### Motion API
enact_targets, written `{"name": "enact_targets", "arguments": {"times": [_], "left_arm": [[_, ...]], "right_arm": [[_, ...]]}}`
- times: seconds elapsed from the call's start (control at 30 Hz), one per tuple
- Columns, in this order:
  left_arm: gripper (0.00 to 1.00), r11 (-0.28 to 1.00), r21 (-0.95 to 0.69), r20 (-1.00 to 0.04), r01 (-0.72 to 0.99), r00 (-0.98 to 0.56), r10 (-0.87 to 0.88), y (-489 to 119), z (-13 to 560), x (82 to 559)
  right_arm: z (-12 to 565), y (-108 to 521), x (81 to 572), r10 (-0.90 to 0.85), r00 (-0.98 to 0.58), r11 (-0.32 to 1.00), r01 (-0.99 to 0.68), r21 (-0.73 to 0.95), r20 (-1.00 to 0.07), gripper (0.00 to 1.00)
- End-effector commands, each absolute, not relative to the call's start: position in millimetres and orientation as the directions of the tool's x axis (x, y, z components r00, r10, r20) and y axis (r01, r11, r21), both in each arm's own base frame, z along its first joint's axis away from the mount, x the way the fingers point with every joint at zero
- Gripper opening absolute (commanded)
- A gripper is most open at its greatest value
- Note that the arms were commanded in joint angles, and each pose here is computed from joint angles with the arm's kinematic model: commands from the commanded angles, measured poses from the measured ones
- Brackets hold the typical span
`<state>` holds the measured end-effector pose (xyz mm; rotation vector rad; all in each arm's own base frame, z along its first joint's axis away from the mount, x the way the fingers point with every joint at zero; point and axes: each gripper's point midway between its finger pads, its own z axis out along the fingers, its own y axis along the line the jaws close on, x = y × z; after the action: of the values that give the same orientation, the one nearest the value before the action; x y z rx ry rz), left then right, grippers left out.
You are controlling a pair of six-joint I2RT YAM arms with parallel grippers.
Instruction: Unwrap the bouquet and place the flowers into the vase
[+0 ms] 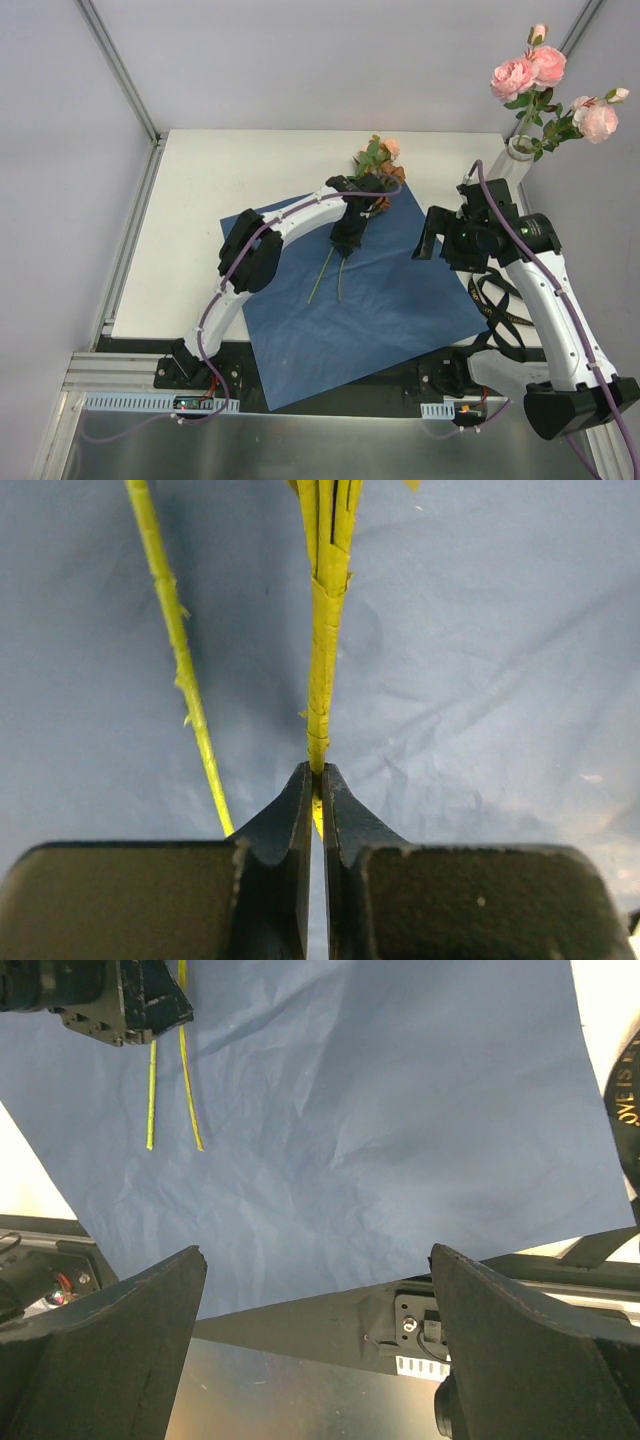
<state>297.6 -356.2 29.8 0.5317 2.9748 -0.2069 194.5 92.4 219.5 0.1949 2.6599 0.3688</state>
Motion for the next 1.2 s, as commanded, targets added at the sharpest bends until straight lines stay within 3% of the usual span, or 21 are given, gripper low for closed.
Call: {"name": "enact_targets", "arguments": {"times": [0.0,0.4,0.47,0.63,0.87,1.17], "left_arm": [[0.0,0.907,-0.189,-0.307,0.376,-0.9,0.309,-357.2,125.4,303.8],[0.0,0.833,-0.409,-0.389,0.374,-0.897,0.211,-345.3,214.7,265.5],[0.0,0.823,-0.426,-0.39,0.375,-0.897,0.206,-343.5,216.8,259.8],[0.0,0.784,-0.471,-0.429,0.404,-0.882,0.196,-339.3,235.1,247.3],[0.0,0.752,-0.47,-0.475,0.461,-0.851,0.225,-331.7,241.9,238.2],[0.0,0.702,-0.471,-0.524,0.535,-0.809,0.265,-330.5,257.3,231.7]], "right_arm": [[228.1,109.1,198.1,0.193,-0.895,0.931,0.038,0.363,-0.402,0.97],[262.9,170.6,245.7,0.278,-0.888,0.77,-0.022,0.637,-0.367,1.0],[267.6,181.2,254.8,0.299,-0.894,0.733,-0.009,0.68,-0.334,0.92],[292.5,206.2,285.1,0.304,-0.875,0.651,-0.099,0.753,-0.378,0.75],[313.6,232.0,303.2,0.271,-0.826,0.612,-0.25,0.751,-0.495,0.7],[301.9,253.5,315.0,0.215,-0.837,0.648,-0.264,0.715,-0.504,0.59]]}}
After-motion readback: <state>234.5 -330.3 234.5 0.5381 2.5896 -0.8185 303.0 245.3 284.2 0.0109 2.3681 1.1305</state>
